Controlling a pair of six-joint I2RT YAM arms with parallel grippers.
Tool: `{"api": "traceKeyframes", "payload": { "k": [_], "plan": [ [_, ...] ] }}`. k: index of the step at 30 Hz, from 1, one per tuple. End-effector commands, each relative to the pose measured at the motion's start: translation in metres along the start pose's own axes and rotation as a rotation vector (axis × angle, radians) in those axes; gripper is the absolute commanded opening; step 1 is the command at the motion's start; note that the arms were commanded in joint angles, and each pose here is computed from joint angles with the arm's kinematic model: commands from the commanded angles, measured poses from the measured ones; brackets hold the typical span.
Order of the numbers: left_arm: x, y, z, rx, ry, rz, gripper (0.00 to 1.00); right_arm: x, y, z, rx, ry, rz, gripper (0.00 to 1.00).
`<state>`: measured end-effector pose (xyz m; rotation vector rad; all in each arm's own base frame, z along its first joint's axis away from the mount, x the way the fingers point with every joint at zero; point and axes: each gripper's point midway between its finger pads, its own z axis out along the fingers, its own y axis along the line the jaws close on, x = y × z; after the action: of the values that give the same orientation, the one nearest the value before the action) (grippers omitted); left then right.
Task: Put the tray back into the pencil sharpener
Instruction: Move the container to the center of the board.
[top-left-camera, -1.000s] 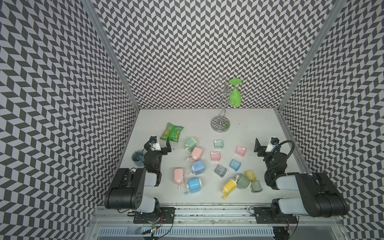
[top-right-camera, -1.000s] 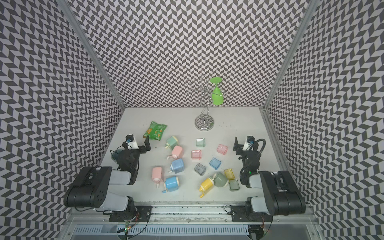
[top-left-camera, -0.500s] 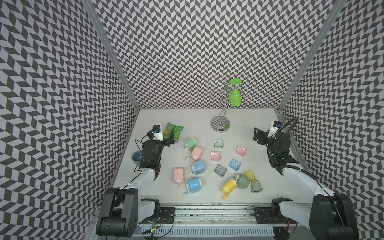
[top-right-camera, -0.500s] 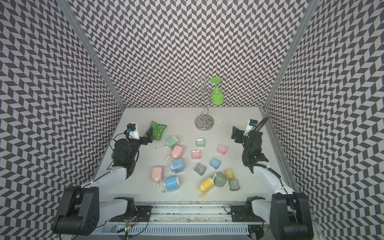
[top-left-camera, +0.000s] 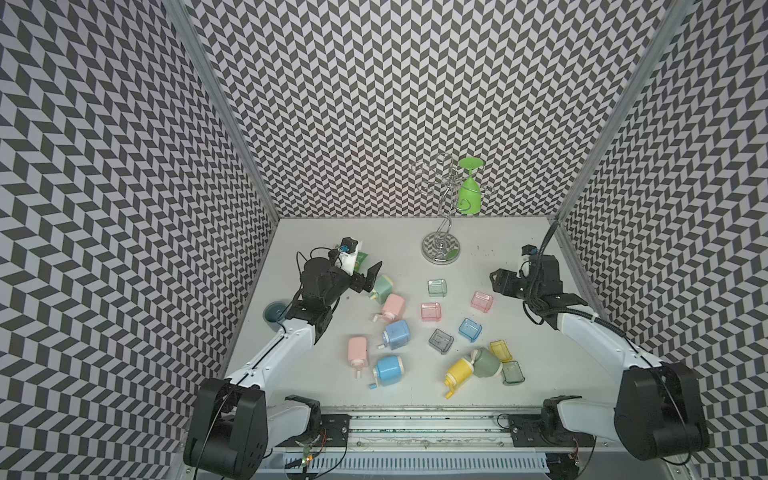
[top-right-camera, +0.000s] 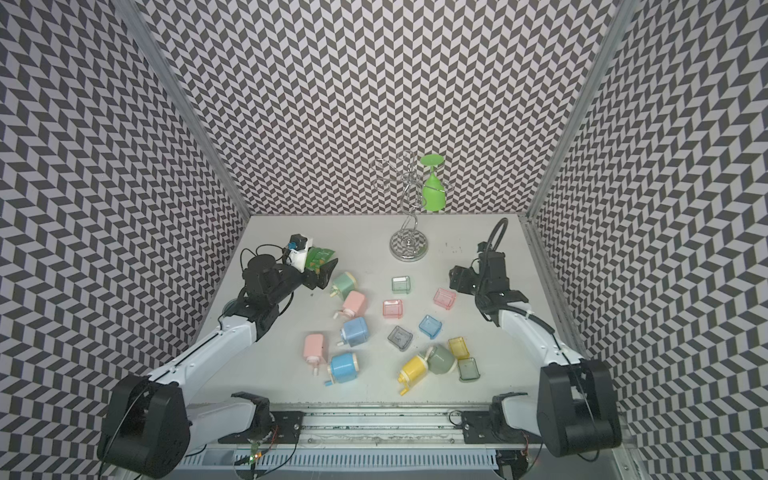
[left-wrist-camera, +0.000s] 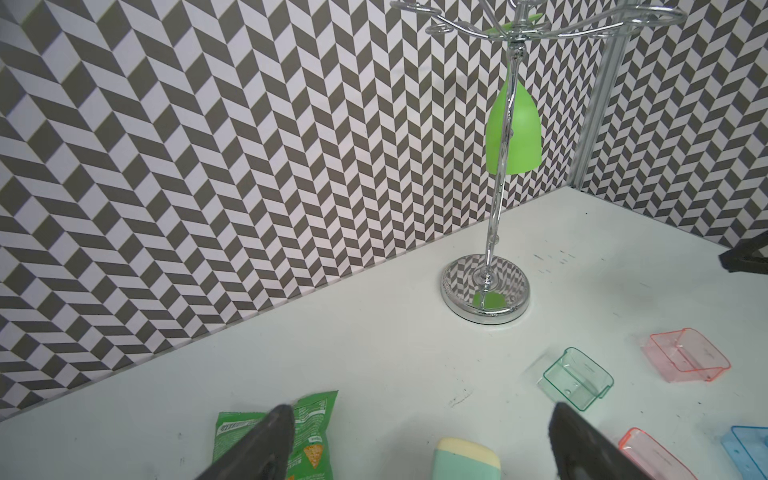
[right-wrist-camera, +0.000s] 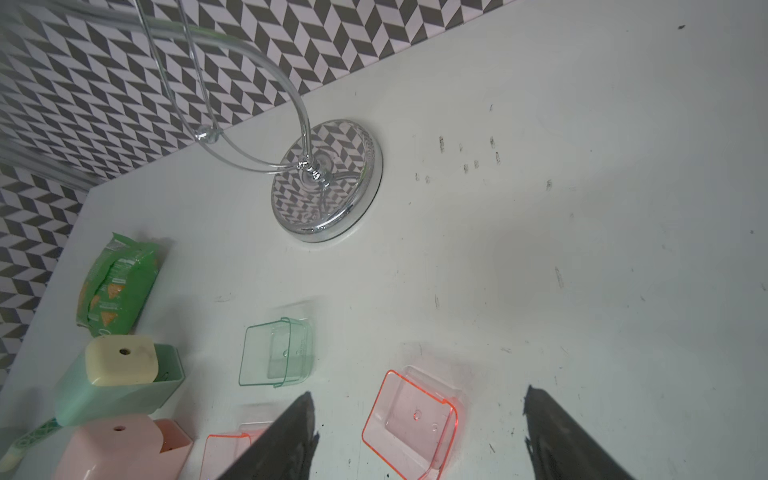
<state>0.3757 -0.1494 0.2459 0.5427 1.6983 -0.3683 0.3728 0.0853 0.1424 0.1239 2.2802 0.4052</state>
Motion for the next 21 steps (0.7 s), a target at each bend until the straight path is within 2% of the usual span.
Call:
{"api": "traceKeyframes", "payload": {
  "k": [1, 5, 10, 13, 16, 21],
  "plan": [
    [0.015, -0.009, 0.003, 0.018, 0.115, -0.078, 0.96, -0.004, 0.038, 0.004, -0.033, -0.012, -0.178, 0.79],
    [0.014, -0.02, 0.005, 0.023, 0.177, -0.166, 0.95, -0.002, 0.074, 0.007, -0.078, -0.033, -0.322, 0.78],
    [0.019, -0.042, 0.006, 0.027, 0.25, -0.242, 0.92, 0.02, 0.125, 0.01, -0.198, 0.011, -0.47, 0.71],
    [0.031, -0.058, 0.007, 0.038, 0.326, -0.265, 0.91, 0.03, 0.141, 0.016, -0.2, 0.072, -0.366, 0.61],
    [0.044, -0.069, 0.004, 0.028, 0.396, -0.269, 0.91, 0.045, 0.141, 0.027, -0.162, 0.161, -0.208, 0.57],
    [0.059, -0.073, -0.002, 0.001, 0.461, -0.281, 0.9, 0.088, 0.156, 0.044, -0.162, 0.257, -0.164, 0.56]
  ]
}}
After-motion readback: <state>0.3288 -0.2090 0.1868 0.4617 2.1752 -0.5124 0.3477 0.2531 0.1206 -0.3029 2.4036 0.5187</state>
